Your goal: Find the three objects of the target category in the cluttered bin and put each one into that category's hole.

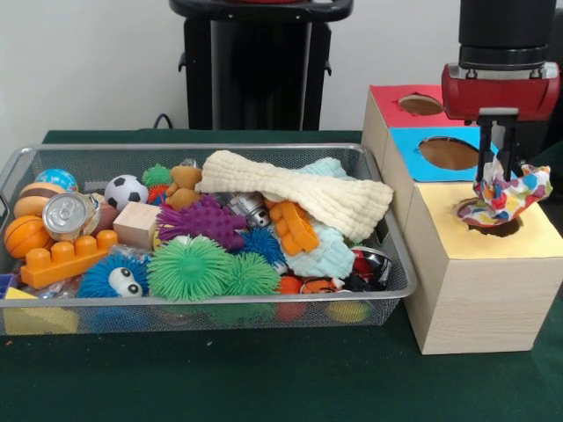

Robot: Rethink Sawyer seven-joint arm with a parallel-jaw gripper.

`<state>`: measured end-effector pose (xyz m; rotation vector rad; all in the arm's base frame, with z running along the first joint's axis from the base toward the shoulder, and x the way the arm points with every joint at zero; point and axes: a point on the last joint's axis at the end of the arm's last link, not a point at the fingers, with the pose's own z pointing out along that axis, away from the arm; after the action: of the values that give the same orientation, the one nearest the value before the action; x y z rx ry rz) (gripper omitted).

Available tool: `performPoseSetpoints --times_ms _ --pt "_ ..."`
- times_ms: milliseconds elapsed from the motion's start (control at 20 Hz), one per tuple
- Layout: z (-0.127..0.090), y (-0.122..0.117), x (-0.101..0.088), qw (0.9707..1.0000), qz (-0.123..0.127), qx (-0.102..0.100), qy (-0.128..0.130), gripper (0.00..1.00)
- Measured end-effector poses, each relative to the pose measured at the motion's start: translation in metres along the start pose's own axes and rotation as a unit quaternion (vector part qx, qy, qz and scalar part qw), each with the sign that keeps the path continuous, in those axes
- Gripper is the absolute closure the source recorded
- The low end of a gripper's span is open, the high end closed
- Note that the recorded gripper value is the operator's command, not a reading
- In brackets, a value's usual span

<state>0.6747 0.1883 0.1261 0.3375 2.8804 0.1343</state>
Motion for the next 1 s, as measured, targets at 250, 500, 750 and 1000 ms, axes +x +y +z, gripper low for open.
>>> performPoseSetpoints --times_ms 250,500,750,1000 --pt "-0.0006 -0.0032 -0.0012 1.0000 0.002 0.002 -0.001 1.00" --pt "-0.0008 -0.0055 -0.0018 1.0000 0.003 0.004 -0.002 1.00" --pt "-0.0014 -0.0086 -0.0029 1.0000 0.005 0.007 -0.002 1.00" --pt "-0.0018 -0.0097 -0.0039 0.9999 0.008 0.007 -0.003 0.00"
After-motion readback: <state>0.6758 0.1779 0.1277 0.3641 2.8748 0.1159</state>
